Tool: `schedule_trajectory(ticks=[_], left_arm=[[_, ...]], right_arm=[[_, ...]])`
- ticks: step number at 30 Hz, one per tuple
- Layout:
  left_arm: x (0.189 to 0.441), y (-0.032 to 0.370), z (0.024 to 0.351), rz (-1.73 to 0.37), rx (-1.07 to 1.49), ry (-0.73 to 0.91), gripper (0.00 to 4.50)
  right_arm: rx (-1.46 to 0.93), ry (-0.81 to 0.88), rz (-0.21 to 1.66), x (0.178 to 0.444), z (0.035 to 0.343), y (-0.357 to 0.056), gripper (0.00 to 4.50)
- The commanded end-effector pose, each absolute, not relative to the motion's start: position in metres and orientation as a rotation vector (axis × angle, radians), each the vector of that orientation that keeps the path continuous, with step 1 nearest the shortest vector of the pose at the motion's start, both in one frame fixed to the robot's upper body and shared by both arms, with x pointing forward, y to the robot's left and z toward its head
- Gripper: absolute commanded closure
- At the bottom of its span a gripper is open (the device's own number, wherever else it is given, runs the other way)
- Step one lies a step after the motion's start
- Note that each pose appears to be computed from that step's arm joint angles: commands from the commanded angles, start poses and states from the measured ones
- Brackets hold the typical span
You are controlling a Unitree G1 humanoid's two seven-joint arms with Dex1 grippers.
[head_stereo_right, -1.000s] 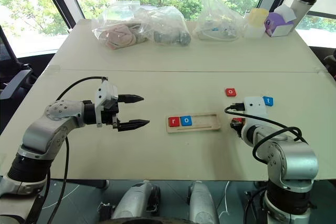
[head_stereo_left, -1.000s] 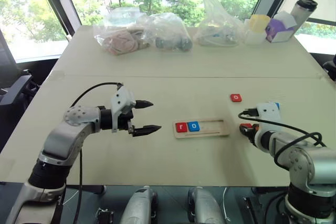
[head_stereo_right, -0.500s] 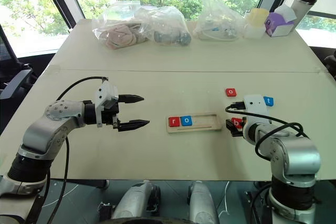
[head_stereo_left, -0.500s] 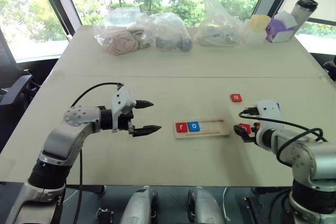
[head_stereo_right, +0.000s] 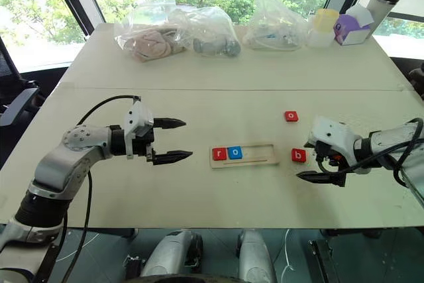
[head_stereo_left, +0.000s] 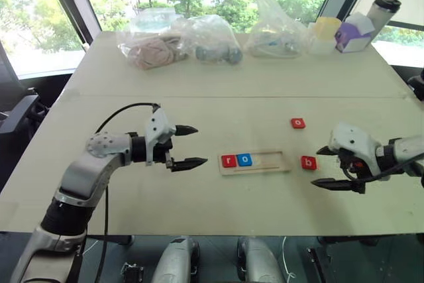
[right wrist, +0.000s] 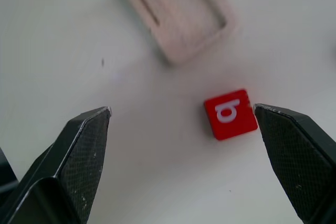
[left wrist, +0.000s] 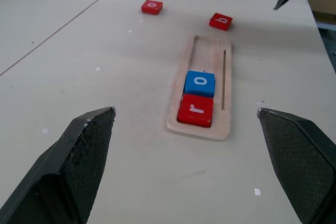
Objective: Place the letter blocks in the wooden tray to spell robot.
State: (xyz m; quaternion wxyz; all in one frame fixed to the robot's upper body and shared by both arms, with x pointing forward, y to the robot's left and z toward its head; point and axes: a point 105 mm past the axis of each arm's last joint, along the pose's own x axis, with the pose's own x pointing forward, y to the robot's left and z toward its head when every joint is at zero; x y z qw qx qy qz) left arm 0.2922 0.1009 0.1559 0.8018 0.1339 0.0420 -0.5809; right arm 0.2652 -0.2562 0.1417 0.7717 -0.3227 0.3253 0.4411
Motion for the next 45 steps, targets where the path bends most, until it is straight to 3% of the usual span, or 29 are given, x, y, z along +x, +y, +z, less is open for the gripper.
schedule_trajectory(ticks=[1, 7, 19, 23, 27, 32, 38, 45], left_arm=[[0.293, 0.100, 0.162, -1.235, 0.314, 0.055, 0.00], [0.293, 0.104, 0.165, -1.206, 0.313, 0.045, 0.00], [0.286, 0.109, 0.170, -1.211, 0.315, 0.037, 0.00], [0.275, 0.112, 0.169, -1.276, 0.345, 0.058, 0.00], [0.262, 0.121, 0.163, -1.350, 0.413, 0.111, 0.00], [0.262, 0.126, 0.161, -1.368, 0.462, 0.129, 0.00], [0.265, 0.127, 0.160, -1.375, 0.483, 0.137, 0.00], [0.265, 0.133, 0.153, -1.388, 0.548, 0.168, 0.00]], right_arm=[[-0.787, 0.669, 0.974, 0.284, 0.141, -0.269, 0.03], [-0.816, 0.661, 1.013, 0.304, 0.132, -0.272, 0.03], [-0.811, 0.688, 1.038, 0.312, 0.113, -0.271, 0.03], [-0.816, 0.704, 1.031, 0.312, 0.109, -0.272, 1.32], [-0.815, 0.714, 1.021, 0.313, 0.108, -0.272, 3.36], [-0.888, 0.635, 1.032, 0.318, 0.129, -0.259, 3.37], [-0.915, 0.448, 1.156, 0.316, 0.173, -0.200, 3.37], [-0.940, 0.417, 1.274, 0.314, 0.167, -0.160, 3.37]])
